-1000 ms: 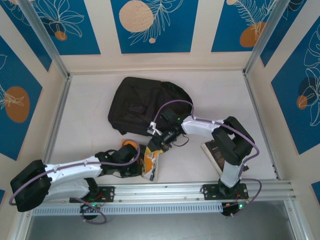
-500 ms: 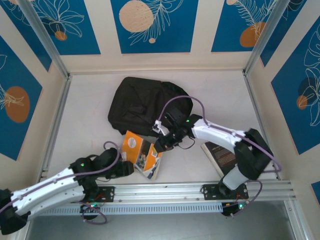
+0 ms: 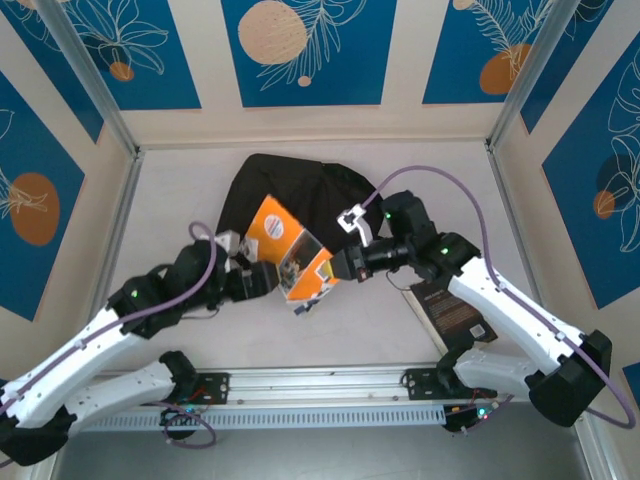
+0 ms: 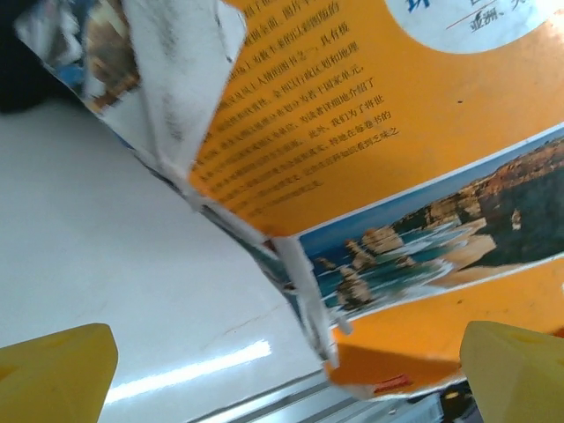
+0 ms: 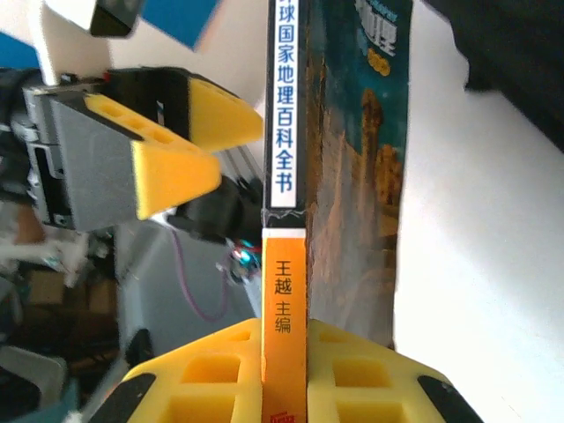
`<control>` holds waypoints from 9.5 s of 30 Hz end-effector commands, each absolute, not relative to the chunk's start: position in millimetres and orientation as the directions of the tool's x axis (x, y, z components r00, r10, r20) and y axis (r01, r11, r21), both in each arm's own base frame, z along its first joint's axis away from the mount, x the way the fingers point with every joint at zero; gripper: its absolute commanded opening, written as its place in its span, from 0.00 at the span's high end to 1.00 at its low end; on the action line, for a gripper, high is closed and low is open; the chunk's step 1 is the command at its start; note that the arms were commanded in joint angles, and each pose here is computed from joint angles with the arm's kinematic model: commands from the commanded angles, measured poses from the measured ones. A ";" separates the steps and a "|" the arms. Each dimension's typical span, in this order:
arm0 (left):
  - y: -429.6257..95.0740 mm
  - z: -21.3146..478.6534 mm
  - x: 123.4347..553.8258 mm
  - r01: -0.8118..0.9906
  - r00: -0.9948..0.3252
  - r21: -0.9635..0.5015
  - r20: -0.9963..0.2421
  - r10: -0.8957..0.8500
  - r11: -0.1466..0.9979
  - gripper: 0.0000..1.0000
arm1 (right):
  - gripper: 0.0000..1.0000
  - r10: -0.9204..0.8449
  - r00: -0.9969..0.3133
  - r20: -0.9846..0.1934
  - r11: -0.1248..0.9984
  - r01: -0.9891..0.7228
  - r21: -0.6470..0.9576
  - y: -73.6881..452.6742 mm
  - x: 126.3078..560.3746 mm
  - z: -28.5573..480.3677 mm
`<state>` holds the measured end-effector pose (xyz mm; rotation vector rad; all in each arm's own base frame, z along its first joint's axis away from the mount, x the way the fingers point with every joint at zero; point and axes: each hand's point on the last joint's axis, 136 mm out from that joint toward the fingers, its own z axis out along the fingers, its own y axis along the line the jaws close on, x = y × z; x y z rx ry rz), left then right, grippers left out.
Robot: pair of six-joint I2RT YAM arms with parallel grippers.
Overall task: Pack the student bag
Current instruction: Pick up the book from the bottom-center of the table, then rotate the book, then open the student bag at the center of the table.
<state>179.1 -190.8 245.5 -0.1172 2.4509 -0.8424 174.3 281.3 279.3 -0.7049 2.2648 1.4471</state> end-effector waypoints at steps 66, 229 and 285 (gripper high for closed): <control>-289.6 462.6 266.6 0.438 -0.822 -0.893 -0.445 -0.356 0.107 0.57 | 1.00 0.208 -0.892 -0.401 0.132 -0.380 0.915 207.1 196.8 410.5; -262.2 294.1 322.8 0.466 -0.786 -0.435 -0.604 0.135 0.770 1.00 | 1.00 0.634 -0.582 -0.509 0.639 0.022 0.769 96.9 237.6 333.9; -281.0 349.3 271.1 0.353 -0.874 -0.431 -0.470 0.128 0.830 1.00 | 1.00 0.532 -0.821 -0.207 0.499 0.107 0.860 136.5 201.8 270.0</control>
